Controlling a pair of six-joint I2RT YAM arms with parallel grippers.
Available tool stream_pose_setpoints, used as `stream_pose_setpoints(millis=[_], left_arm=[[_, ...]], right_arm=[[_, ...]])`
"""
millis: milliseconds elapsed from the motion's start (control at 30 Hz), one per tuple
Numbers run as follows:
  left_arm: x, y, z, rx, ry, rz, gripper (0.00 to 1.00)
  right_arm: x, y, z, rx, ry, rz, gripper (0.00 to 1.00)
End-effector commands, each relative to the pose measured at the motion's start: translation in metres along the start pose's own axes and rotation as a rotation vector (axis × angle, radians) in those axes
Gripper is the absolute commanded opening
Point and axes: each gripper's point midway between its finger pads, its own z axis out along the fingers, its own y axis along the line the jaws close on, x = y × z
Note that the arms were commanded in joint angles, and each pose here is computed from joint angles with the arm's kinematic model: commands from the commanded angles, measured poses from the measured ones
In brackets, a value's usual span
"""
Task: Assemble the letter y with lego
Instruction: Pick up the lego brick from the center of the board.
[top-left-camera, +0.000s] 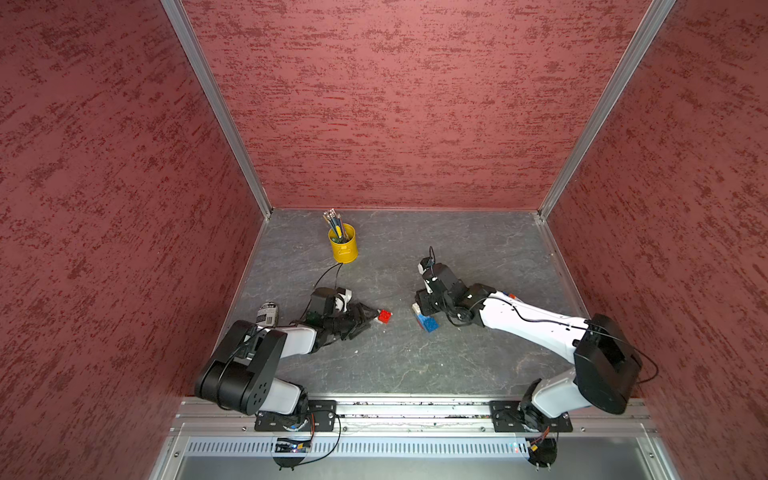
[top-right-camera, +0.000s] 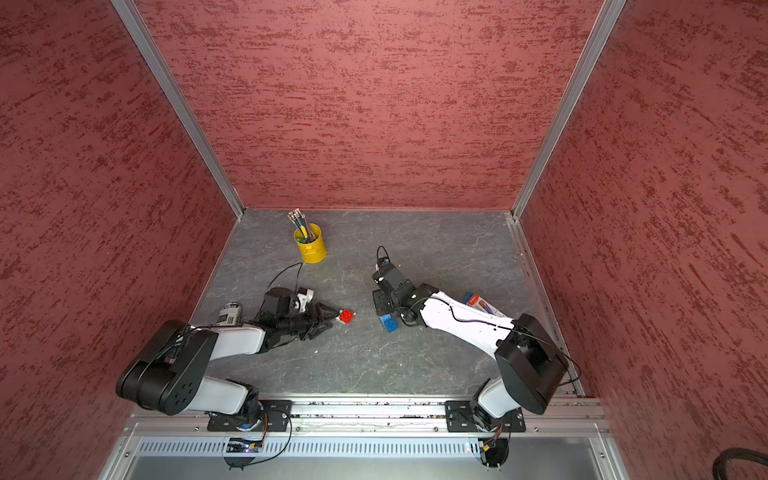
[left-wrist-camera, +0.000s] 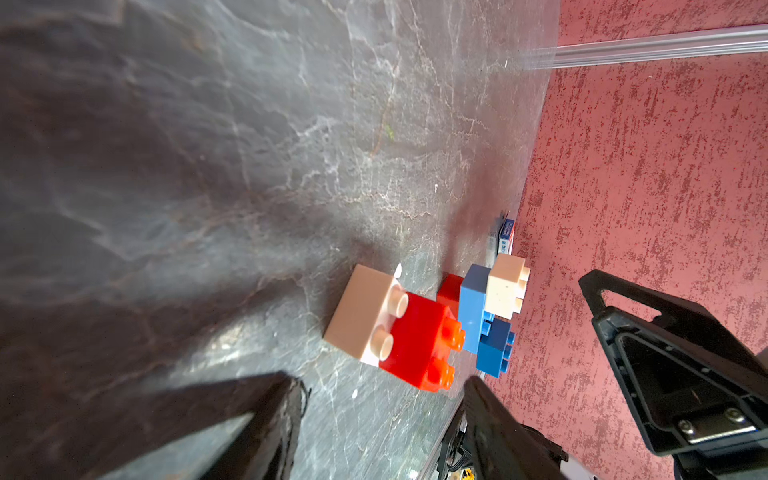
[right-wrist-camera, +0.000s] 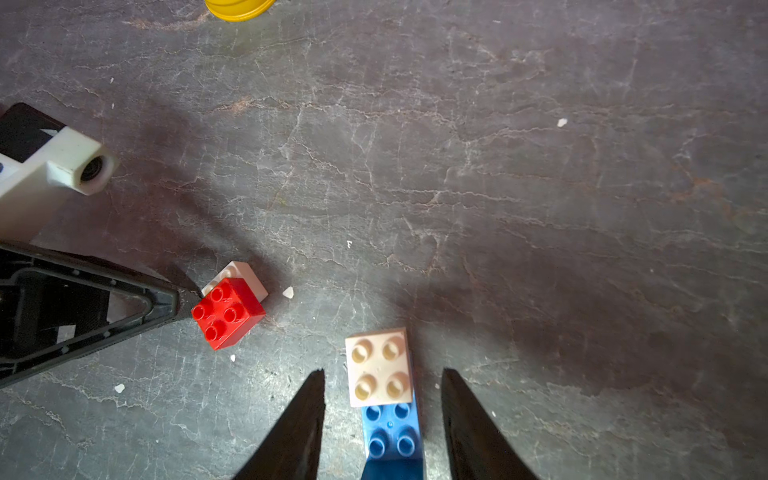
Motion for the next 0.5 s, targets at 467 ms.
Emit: stream_pose_setpoints(millis=[467], left_arm=[[0.0084,0.0246,0.0060,-0.138,0.028,0.012,0.61]], right_arm=[[0.0051,-0.0116,0.0007,0.035,-0.009,0.029,0.46]])
